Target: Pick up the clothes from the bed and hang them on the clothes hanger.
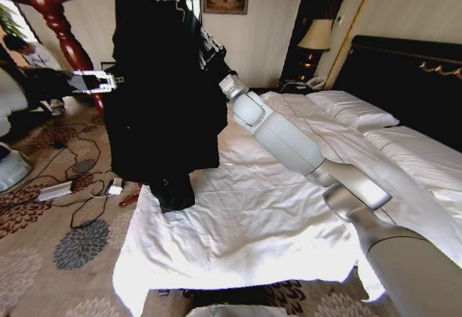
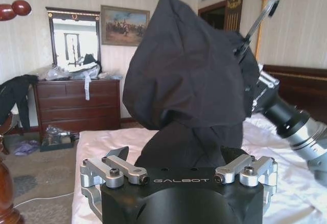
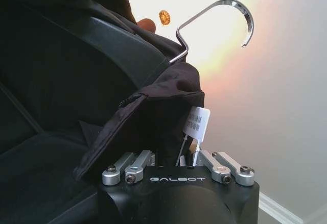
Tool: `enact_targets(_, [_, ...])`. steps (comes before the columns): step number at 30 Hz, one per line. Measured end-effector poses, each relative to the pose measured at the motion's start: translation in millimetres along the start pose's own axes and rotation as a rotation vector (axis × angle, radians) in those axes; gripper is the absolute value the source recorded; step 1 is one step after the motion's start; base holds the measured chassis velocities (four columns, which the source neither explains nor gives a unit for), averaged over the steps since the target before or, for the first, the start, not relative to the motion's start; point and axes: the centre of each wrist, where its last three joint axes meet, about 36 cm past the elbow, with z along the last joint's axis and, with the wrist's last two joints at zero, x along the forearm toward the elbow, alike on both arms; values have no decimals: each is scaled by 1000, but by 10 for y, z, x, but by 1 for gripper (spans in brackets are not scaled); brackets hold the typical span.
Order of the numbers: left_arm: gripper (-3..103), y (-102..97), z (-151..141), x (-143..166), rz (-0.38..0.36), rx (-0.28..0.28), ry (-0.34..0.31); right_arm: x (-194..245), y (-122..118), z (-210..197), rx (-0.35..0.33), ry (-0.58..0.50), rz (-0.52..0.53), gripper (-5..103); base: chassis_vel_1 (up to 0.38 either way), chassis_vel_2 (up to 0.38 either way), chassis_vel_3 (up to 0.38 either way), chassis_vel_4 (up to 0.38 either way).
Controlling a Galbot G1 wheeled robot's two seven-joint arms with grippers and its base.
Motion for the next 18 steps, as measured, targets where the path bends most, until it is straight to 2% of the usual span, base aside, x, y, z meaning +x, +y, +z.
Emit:
enact_targets(7, [100,82,69,-142,-20,-15,43,-116,108,-257,-5,-86,-43,26,0,0,0,0])
enact_targets(14, [101,-63,139,-157,24,-50,71,-226,232,-318,8,-102,-69,26,0,0,0,0])
enact_targets(18, [96,-76,181,-179,21,-58,82,-207,231,-288,10,-95,-70,26,0,0,0,0])
